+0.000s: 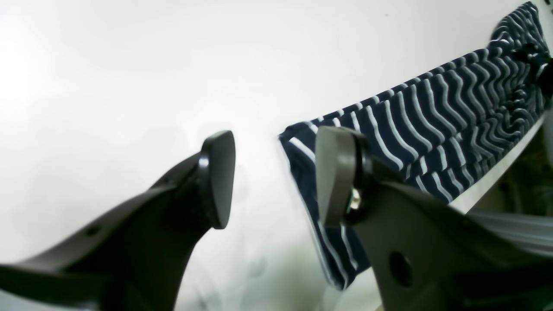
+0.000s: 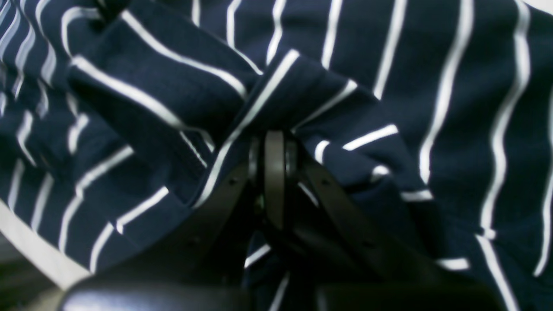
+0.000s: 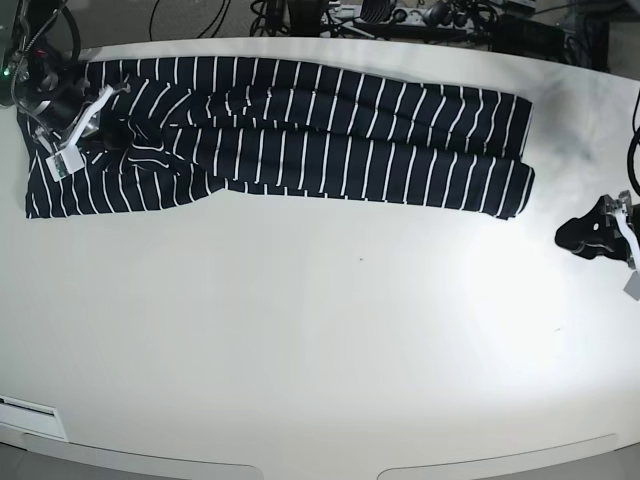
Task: Fold the T-shirt properly
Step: 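Move the left gripper to the strip's end and grasp it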
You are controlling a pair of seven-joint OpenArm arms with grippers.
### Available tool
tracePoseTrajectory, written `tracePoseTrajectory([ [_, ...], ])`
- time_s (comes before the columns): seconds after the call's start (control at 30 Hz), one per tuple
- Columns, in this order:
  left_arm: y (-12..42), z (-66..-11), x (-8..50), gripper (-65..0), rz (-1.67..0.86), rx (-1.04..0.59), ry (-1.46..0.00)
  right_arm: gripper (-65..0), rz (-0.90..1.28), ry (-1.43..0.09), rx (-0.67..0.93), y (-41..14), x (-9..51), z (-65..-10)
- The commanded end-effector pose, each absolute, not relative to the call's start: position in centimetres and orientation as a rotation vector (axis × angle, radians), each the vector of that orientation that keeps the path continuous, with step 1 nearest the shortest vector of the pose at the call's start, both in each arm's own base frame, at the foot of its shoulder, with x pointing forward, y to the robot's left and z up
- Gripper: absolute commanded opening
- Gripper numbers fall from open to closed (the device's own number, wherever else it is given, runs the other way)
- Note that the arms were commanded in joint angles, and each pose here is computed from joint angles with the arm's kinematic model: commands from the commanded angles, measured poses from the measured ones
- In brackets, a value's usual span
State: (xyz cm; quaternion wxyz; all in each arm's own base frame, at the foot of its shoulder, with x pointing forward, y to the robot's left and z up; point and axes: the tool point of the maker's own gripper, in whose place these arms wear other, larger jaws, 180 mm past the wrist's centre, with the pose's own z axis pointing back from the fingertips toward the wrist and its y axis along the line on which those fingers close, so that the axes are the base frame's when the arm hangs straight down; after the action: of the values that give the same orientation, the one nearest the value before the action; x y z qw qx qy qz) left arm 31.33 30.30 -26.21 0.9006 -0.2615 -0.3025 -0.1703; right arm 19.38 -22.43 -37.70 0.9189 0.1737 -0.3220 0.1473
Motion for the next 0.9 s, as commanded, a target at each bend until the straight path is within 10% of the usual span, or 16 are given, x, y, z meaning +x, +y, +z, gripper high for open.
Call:
tracePoseTrajectory([
  [0.0, 30.6, -24.5, 32.1, -33.4, -0.358, -0.534, -0.673, -65.0, 0.314, -0.657, 0.361, -22.4, 19.8, -37.9],
  [0.77, 26.2, -33.4, 26.2, -33.4, -0.188, -0.703, -0.459, -65.0, -0.059, -0.742, -0.256, -31.7, 25.8, -35.3],
  [0.87, 25.1, -34.8, 25.0, -33.3, -0.152, -0.738, -0.416, -50.3, -0.032, -0.785, -0.263, -31.1, 26.4, -33.8],
])
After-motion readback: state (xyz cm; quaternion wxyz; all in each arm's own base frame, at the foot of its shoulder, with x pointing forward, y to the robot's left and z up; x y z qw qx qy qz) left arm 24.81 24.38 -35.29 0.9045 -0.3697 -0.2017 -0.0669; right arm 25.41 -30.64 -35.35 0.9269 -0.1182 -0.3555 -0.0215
